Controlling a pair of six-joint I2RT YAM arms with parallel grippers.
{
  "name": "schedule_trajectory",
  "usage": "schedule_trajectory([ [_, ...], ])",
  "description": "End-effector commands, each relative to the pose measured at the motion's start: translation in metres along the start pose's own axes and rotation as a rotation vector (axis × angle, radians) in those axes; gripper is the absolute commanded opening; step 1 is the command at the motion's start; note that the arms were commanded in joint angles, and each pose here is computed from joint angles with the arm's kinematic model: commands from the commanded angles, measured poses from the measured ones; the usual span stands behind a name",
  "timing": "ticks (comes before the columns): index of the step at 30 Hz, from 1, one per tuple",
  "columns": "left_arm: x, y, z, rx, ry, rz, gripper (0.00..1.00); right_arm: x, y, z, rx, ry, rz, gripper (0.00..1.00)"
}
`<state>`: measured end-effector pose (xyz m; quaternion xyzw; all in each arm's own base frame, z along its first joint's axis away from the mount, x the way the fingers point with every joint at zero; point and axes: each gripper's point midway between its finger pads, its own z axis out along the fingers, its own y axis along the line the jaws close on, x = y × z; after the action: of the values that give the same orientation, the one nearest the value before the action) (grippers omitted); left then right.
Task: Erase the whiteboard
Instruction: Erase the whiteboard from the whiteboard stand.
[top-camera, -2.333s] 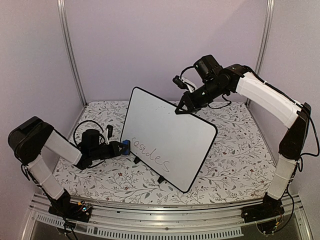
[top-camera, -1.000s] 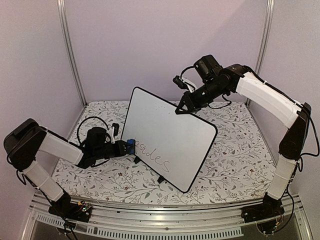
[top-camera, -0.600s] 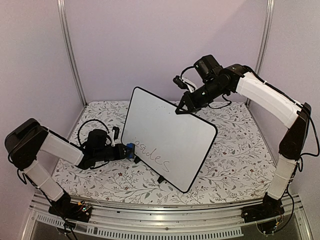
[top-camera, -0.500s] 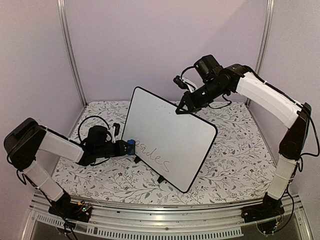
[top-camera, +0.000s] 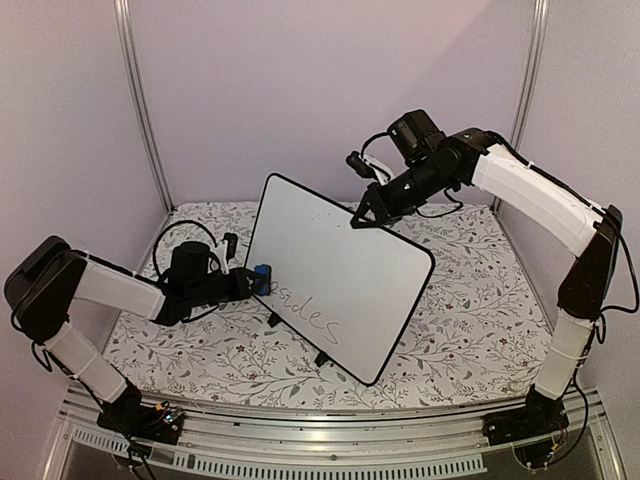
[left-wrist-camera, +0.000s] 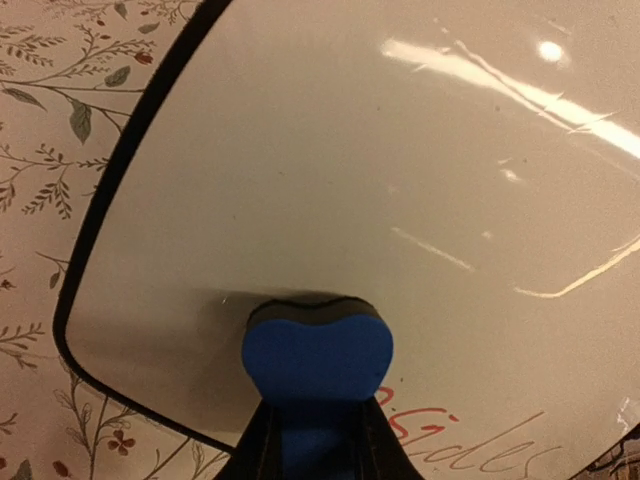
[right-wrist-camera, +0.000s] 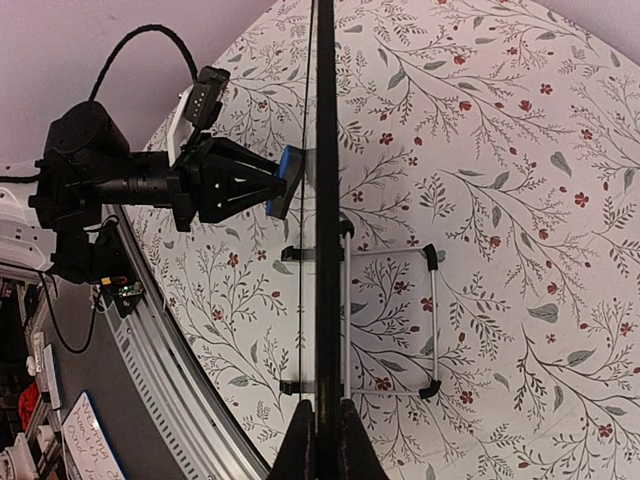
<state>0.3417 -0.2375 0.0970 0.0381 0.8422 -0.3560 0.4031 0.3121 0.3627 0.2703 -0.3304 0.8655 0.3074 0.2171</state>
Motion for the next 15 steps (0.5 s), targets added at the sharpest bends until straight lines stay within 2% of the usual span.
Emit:
schedule_trajectory([
  [1, 0.029, 0.008, -0.007, 0.010, 0.049, -0.034, 0.00, 0.032, 0.013, 0.018, -0.051, 0.122, -0.060, 0.00],
  [8, 0.049, 0.013, -0.013, -0.013, 0.077, -0.027, 0.00, 0.032, 0.012, 0.020, -0.051, 0.126, -0.059, 0.00],
  [15, 0.025, -0.002, -0.006, 0.009, 0.045, 0.010, 0.00, 0.032, 0.012, 0.019, -0.050, 0.127, -0.058, 0.00],
])
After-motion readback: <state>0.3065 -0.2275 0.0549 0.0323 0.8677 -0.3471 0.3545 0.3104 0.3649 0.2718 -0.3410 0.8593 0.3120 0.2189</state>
